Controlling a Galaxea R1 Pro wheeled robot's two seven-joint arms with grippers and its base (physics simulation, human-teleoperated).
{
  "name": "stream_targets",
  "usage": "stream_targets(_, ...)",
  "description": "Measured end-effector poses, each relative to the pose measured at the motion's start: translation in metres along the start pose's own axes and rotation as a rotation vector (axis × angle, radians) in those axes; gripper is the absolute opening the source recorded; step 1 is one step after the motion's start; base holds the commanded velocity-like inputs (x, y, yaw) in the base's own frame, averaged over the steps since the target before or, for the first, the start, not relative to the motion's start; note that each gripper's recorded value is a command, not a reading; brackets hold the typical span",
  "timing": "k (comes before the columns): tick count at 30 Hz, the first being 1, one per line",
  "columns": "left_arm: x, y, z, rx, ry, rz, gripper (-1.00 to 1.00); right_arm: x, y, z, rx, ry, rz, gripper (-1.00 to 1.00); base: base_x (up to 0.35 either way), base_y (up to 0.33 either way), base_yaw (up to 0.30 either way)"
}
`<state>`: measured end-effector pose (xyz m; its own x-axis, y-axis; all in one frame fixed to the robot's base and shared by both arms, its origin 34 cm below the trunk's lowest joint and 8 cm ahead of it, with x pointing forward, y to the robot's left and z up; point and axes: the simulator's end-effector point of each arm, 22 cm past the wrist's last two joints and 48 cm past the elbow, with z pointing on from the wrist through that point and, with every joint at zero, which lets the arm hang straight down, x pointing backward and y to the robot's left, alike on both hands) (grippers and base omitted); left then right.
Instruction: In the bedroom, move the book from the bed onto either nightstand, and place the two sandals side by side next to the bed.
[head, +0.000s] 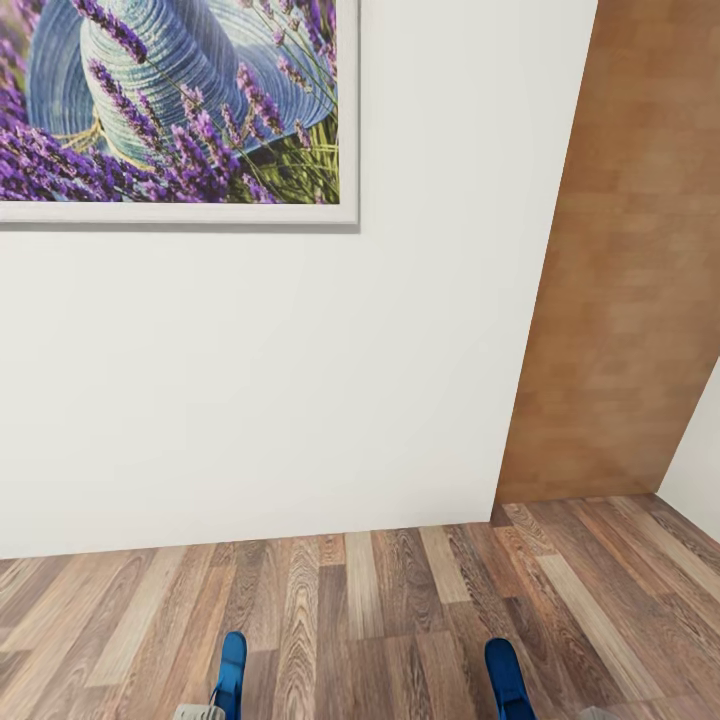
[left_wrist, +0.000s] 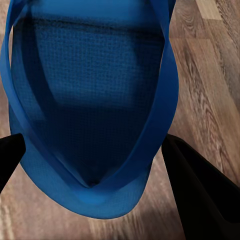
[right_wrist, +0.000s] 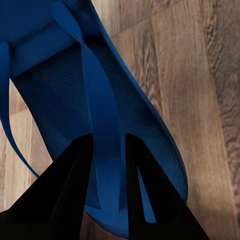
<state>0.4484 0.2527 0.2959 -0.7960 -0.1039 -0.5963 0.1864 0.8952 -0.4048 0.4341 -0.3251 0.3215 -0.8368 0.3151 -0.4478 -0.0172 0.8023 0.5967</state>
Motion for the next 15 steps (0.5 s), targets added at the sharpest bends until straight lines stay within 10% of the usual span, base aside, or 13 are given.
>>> stream_targets(15,0.0003,-0.0005,-0.0002,0.003,0.002,-0.001,-1.00,-0.0005,-0.0012,0.0001,0.006,0.000,-0.002,-1.00,0.000,0.000,0.219)
